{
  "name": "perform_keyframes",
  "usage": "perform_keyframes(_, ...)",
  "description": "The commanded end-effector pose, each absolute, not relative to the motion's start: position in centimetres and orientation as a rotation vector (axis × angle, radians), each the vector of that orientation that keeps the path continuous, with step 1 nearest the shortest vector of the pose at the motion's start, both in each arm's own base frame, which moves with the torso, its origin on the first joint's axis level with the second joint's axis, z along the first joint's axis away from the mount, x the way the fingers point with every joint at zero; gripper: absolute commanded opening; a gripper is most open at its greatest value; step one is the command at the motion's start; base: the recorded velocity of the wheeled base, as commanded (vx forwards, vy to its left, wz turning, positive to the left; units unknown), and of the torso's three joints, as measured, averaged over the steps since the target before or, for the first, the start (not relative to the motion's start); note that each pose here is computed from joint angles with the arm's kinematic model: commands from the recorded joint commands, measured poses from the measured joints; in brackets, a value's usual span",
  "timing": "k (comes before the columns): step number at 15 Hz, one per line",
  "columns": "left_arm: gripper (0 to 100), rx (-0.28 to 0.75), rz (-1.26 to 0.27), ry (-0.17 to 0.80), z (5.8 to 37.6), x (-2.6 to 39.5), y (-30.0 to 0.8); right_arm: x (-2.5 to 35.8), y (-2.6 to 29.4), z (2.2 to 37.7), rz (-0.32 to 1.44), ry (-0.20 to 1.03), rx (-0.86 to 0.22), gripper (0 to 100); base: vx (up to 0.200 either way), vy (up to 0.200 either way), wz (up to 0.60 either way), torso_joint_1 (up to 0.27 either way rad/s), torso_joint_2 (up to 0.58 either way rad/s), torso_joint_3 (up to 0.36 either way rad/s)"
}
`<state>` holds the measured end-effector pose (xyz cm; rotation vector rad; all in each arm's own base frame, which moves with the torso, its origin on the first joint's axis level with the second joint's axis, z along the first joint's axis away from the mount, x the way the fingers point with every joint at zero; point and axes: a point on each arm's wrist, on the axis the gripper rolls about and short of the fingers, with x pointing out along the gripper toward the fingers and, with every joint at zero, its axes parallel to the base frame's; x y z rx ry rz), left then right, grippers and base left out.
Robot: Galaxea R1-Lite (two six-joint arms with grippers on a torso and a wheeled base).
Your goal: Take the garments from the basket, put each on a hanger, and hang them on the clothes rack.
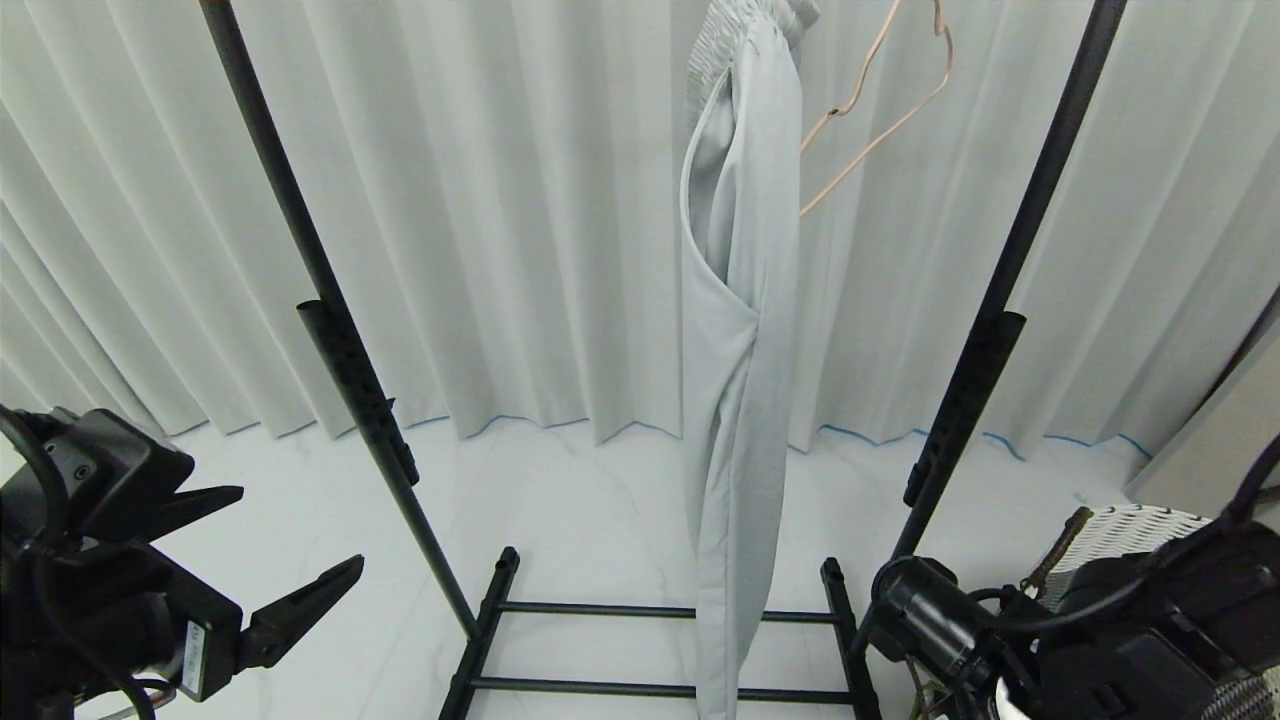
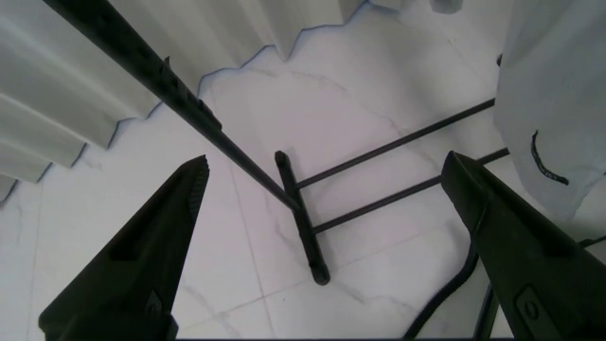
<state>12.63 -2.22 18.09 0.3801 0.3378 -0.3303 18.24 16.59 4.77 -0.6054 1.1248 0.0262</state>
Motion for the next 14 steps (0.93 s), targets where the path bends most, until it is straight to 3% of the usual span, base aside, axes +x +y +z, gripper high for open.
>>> perform_keyframes(1,100,0.381,-0.331,0.345,17.9,12.6,-2.2,18.9,15.9,2.9,-0.012,1.199,-0.650,100,0.000,0.000,0.00,0.000,0.00,0.000)
perform_keyframes(9,100,0.387,-0.363,0.351,17.8,12.8,-2.7,20.4,15.3,2.1,-0.045,1.198,-0.618,100,0.000,0.000,0.00,0.000,0.00,0.000)
perform_keyframes(10,100,0.387,-0.365,0.352,17.8,12.8,-2.7,20.5,15.4,2.1,-0.045,1.195,-0.615,0,0.000,0.000,0.00,0.000,0.00,0.000)
perform_keyframes(14,100,0.386,-0.365,0.351,17.8,12.8,-2.7,20.5,15.4,2.3,-0.046,1.184,-0.611,0,0.000,0.000,0.00,0.000,0.00,0.000)
